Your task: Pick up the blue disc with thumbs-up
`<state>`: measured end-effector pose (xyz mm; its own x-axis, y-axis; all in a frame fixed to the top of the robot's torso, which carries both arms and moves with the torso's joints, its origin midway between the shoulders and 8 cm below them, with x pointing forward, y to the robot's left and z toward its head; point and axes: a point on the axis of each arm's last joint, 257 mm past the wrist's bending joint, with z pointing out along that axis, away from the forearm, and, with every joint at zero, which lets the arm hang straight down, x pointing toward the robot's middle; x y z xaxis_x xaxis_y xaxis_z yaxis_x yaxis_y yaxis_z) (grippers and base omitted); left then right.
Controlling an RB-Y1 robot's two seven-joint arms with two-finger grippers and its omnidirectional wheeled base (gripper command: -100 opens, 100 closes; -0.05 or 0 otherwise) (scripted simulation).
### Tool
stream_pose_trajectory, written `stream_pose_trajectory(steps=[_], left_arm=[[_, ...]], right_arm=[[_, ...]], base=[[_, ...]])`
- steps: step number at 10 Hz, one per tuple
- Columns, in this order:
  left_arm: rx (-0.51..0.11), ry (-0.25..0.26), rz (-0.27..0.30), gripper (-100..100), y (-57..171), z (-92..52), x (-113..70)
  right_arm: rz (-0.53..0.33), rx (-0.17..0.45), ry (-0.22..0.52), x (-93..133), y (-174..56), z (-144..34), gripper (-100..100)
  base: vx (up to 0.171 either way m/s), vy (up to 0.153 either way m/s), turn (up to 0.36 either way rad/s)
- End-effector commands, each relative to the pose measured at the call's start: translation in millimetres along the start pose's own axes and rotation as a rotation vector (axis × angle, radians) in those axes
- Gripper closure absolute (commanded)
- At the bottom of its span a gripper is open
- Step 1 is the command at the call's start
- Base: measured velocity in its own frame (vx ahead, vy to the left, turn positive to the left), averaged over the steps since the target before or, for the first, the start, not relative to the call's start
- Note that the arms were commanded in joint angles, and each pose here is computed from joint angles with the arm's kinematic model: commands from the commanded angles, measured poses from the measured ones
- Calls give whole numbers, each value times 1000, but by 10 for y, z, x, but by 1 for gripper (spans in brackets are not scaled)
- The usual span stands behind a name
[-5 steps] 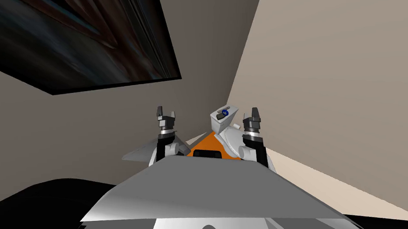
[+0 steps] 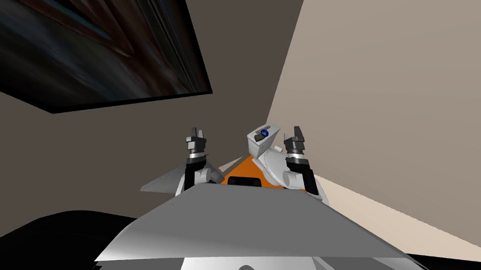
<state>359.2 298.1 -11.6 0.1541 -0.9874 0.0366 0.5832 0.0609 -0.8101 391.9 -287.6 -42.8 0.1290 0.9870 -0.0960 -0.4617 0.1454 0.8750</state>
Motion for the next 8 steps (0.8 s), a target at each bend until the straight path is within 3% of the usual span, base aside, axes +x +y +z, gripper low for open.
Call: stream_pose_trajectory(steps=[1,8], left_arm=[[0,0,0,0,0,0,0],[0,0,0,0,0,0,0]], right_arm=[[65,32,17,26,-91,53,-100],[268,102,33,102,-274,165,-100]], base=[[23,-12,-47],[13,-3,-23]])
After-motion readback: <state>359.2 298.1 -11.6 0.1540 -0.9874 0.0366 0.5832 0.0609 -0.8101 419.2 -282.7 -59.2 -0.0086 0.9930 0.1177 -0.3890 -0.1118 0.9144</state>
